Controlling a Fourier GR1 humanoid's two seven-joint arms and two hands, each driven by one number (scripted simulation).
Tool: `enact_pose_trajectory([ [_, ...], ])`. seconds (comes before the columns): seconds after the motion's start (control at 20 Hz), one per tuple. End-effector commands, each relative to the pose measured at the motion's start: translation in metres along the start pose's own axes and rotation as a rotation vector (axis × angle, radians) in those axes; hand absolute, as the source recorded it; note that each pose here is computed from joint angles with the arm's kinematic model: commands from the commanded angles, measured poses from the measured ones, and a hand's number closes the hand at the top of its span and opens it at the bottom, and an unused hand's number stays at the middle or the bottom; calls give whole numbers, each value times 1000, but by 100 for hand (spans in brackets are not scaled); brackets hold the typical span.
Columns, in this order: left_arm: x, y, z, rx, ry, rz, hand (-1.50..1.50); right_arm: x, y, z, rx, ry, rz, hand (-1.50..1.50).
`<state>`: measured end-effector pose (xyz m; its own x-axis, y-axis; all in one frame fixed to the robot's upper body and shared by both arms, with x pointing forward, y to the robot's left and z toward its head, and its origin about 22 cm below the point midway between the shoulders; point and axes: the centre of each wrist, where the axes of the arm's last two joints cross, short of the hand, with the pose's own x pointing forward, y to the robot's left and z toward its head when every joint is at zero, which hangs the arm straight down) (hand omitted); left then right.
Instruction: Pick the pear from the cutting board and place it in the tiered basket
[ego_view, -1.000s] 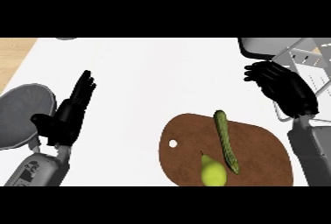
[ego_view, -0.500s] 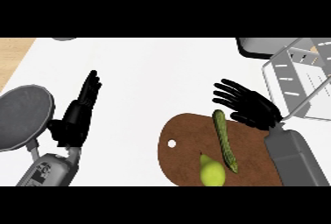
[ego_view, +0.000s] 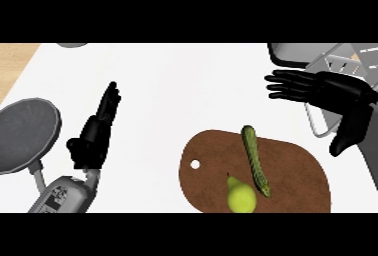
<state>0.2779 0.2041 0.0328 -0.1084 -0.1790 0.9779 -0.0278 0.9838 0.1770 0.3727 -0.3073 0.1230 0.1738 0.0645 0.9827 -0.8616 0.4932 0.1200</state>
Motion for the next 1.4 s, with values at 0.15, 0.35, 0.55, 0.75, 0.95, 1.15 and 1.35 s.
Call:
enact_pose_trajectory([
  [0.15,-2,-5,-5,-3,12,-1,0,97,42,-37,271,177,587,-150],
  [0.35,-3,-7,2,7,9,-15,0,128,61,-53,293,277,777,-150],
  [0.55,6,1,-7,36,-1,-17,0,120,90,-81,352,299,844,-150],
  [0.75,-8,-16,11,19,20,-1,0,102,97,-86,363,324,847,-150],
  [0.95,-2,10,0,17,18,-10,0,117,96,-104,389,339,885,-150],
  [1.15,2,10,5,24,15,-19,0,102,115,-120,437,420,914,-150],
  [1.35,-5,5,12,41,13,-19,0,102,129,-115,471,479,955,-150],
])
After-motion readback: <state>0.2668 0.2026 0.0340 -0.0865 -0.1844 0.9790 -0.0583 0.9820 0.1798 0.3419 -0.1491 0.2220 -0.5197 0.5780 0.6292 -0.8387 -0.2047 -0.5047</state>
